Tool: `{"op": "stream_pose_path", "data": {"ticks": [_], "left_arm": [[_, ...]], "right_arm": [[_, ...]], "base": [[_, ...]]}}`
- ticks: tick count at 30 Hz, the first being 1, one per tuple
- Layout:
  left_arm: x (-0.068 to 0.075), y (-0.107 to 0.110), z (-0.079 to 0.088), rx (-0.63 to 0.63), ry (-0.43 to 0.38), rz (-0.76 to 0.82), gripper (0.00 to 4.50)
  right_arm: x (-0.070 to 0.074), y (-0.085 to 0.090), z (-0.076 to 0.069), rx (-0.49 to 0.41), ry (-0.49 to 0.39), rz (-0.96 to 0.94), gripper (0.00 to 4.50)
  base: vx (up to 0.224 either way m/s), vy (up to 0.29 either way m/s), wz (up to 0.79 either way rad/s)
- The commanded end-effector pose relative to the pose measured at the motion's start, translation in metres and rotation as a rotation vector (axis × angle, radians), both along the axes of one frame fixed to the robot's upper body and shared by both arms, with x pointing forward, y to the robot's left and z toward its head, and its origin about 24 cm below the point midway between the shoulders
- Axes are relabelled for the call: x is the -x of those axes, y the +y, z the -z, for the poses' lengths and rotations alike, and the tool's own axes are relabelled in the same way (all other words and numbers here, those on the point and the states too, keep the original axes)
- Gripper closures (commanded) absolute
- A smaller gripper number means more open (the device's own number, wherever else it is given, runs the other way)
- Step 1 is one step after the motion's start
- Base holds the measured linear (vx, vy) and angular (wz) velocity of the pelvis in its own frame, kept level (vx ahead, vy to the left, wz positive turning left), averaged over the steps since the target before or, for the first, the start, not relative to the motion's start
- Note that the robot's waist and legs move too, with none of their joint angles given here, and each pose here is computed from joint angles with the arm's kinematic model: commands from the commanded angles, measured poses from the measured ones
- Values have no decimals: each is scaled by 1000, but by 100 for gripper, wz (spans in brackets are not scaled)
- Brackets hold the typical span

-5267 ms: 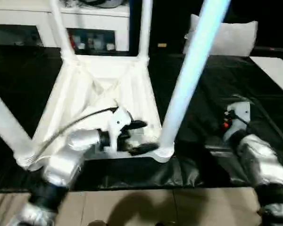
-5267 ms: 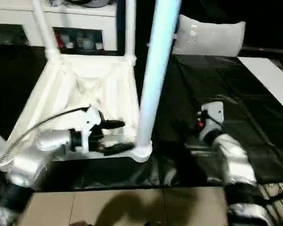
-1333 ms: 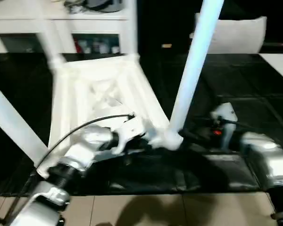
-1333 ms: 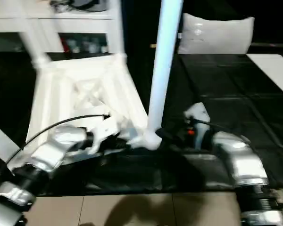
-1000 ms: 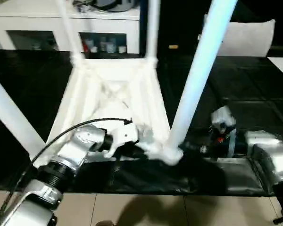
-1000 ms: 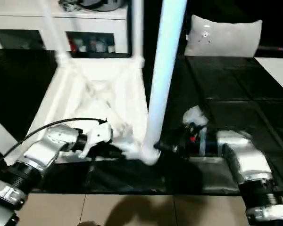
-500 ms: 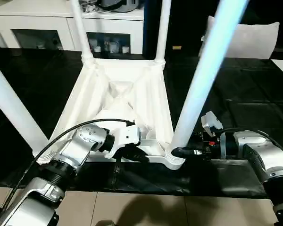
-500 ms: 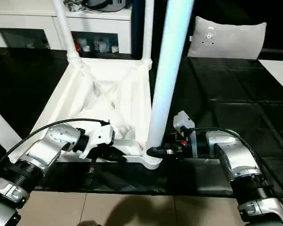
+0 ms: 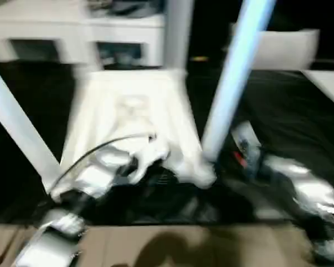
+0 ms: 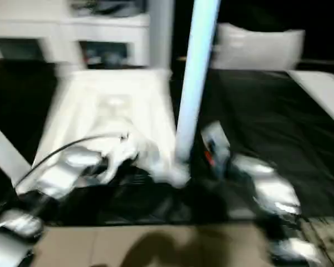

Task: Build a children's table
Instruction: Rotate leg to tighten

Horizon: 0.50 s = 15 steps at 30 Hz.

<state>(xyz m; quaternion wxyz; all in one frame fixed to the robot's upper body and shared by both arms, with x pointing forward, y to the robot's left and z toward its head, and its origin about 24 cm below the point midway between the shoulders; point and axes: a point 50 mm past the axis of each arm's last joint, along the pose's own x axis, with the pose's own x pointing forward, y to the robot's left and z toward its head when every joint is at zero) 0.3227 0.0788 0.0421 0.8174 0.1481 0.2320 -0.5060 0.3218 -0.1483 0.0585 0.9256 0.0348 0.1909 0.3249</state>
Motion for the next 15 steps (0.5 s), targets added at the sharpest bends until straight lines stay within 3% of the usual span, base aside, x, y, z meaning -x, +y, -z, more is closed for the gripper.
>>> {"op": "stream_pose_path", "data": {"ticks": [1, 4, 6, 11, 15], "left_arm": [[-5, -8, -6, 9, -23, -73, 450], [-6, -14, -7, 14, -31, -91, 450], [-6, -18, -8, 22, -47, -78, 450], [-2, -17, -9, 15, -74, -24, 450], [4, -5, -4, -19, -89, 80, 450]], "right_arm": [[2, 11, 14, 50, 74, 46, 246], [1, 16, 13, 33, 60, 65, 246], [1, 21, 8, -27, 21, 51, 181], [2, 19, 5, -46, -6, 18, 147], [10, 1, 1, -48, -50, -107, 115]], "base": [[0, 0, 0], [0, 0, 0], [0, 0, 0], [0, 0, 0], [0, 0, 0]]}}
